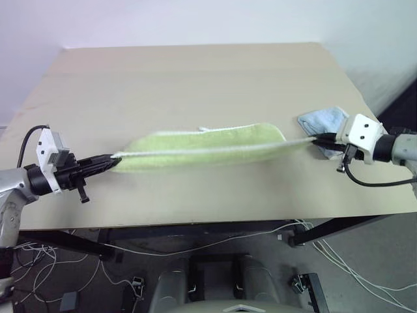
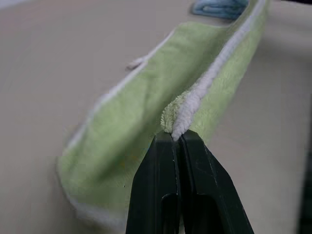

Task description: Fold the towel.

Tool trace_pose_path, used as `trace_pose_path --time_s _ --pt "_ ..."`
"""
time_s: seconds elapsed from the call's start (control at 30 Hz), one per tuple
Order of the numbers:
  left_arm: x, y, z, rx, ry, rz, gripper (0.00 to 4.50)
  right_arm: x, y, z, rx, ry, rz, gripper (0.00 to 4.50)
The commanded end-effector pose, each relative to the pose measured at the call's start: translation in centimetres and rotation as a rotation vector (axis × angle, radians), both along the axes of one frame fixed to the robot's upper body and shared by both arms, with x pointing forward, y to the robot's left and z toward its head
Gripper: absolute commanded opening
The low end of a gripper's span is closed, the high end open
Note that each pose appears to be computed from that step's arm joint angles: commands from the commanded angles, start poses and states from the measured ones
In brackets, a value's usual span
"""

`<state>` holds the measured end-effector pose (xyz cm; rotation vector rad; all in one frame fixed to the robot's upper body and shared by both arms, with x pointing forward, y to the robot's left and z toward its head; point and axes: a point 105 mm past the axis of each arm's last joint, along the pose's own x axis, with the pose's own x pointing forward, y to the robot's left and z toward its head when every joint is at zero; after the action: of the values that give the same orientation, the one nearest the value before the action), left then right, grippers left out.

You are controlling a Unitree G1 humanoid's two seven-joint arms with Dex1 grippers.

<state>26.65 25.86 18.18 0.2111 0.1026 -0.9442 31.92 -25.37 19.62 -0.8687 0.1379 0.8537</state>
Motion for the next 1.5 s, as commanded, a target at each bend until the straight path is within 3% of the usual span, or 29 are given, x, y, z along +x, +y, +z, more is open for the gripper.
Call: trace_pose_path --time_s 0.03,0.13,0.27,0.53,0.77,1.1,1.23,1.5 --pt "-1.4 -0.4 1.3 -0.006 0.018 -0.026 0.0 -0.9 0.0 1.7 0.005 -0.001 0.018 0.06" --pt "-2.1 -0.5 0.6 0.015 0.053 -0.025 0.0 -1.3 0.0 1.2 -0.007 0.038 0.031 0.06" --pt "-1.5 -0.3 -0.1 0.035 0.047 0.02 0.0 0.1 0.6 0.9 -0.006 0.008 0.023 0.06" --pt "3.7 1.9 -1.8 0.105 -0.046 0.249 0.0 5.3 1.8 0.9 -0.062 -0.12 -0.05 0.06" --pt "7.2 1.5 -3.7 0.144 -0.071 0.309 0.0 9.6 3.1 0.1 -0.088 -0.181 -0.114 0.06" --pt "8.9 1.2 -5.7 0.2 -0.055 0.318 0.0 12.0 5.0 -0.7 -0.096 -0.222 -0.13 0.06" --pt "9.0 1.8 -5.8 0.175 -0.042 0.346 1.0 12.2 5.1 -0.6 -0.077 -0.235 -0.138 0.96" --pt "8.5 2.8 -5.7 0.159 -0.044 0.387 3.74 12.2 4.3 -0.3 -0.077 -0.269 -0.165 3.69"
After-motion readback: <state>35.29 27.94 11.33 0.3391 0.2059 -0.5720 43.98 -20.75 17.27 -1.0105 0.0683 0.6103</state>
